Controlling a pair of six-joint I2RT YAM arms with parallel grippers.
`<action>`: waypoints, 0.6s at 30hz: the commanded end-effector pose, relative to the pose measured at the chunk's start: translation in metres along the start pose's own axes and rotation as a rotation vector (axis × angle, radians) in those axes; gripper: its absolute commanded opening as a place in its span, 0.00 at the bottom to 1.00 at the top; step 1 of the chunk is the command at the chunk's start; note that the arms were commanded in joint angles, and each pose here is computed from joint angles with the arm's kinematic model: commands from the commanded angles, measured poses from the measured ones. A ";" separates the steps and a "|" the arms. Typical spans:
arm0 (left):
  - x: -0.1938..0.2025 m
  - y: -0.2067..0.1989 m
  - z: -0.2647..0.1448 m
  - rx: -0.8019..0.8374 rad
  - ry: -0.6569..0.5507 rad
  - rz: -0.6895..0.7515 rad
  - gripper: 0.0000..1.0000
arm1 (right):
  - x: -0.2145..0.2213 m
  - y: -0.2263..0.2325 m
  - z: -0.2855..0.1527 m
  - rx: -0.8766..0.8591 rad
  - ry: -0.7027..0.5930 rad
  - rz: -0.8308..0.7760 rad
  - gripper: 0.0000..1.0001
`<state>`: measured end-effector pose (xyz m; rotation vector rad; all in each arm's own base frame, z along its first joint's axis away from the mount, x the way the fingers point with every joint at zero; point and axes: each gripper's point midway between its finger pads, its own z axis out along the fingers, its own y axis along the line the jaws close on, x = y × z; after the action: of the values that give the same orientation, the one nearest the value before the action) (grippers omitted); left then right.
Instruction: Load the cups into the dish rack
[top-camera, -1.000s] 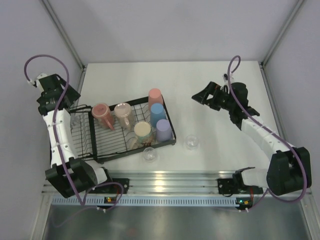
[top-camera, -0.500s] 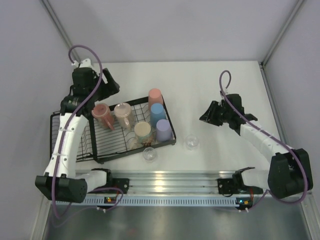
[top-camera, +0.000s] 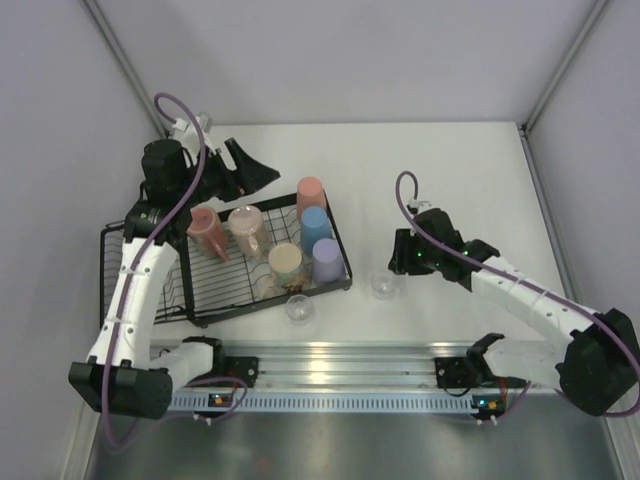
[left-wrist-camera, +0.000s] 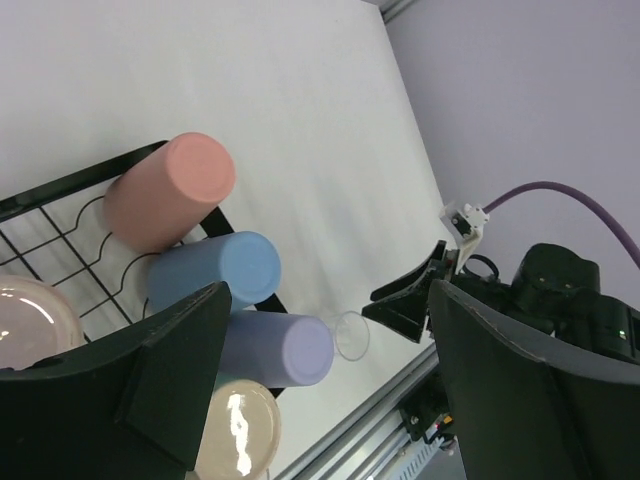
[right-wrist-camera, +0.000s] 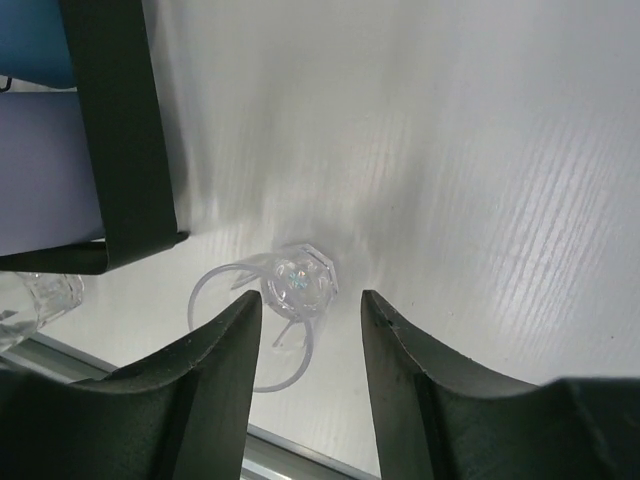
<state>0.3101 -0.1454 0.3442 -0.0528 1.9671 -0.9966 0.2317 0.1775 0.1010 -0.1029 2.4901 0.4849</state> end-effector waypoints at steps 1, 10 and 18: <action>-0.011 -0.032 -0.003 0.153 -0.033 0.031 0.86 | -0.006 0.006 0.001 0.025 -0.036 -0.040 0.45; -0.011 -0.033 -0.011 0.138 -0.068 0.062 0.86 | 0.030 -0.002 0.023 0.041 0.060 -0.069 0.41; -0.010 -0.043 -0.013 0.184 -0.056 0.029 0.83 | -0.007 -0.003 0.013 0.084 -0.068 -0.081 0.03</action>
<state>0.2975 -0.1557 0.3607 -0.0062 1.9022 -1.0945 0.2163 0.1715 0.0580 -0.1772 2.5790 0.3430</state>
